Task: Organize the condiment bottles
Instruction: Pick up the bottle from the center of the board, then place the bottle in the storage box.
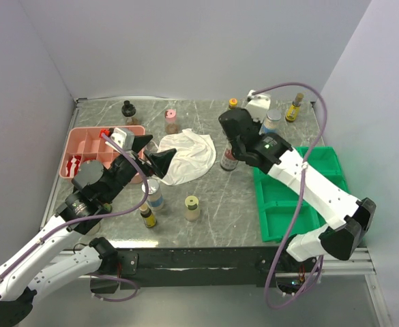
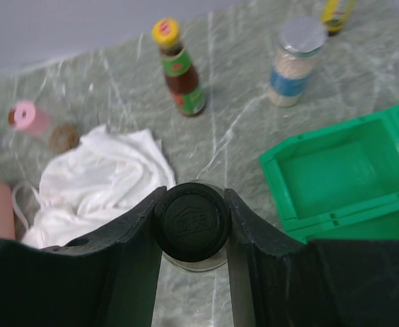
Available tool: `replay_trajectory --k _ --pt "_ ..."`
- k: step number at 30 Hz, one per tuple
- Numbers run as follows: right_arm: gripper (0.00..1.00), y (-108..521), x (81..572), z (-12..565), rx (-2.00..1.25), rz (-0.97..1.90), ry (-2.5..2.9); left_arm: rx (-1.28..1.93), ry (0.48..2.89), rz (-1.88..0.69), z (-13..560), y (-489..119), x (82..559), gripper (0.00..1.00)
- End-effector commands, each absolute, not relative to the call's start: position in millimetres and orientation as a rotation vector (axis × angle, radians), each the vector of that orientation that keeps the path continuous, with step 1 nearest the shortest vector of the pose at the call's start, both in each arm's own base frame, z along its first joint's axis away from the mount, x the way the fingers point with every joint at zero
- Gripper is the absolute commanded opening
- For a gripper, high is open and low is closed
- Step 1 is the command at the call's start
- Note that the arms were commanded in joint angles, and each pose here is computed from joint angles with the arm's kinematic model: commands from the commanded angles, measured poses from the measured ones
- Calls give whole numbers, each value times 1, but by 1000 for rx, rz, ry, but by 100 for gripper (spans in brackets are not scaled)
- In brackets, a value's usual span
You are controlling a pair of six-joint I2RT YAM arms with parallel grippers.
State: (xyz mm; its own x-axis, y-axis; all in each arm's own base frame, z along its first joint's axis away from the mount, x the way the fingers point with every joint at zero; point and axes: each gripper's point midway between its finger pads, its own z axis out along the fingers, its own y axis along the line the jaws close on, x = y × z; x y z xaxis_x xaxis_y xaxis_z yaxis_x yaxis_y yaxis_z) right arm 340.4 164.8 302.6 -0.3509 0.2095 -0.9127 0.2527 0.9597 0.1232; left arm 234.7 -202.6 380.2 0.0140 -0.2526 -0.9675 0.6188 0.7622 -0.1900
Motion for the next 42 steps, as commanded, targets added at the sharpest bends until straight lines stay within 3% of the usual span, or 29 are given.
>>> replay_trajectory --k 1,8,16,30,42 --pt "0 106 336 363 627 -195 1721 313 1366 -685 389 -198 234 97" --pt "0 21 309 373 870 -470 1629 308 1372 -681 387 -199 236 97" --pt "0 -64 262 369 1082 -571 1515 312 1381 -679 385 -201 237 97" --pt "0 -138 186 361 1230 -832 1434 304 1381 -667 385 -198 238 97" --pt "0 -157 154 326 1273 -980 1478 307 1385 -665 384 -199 239 97"
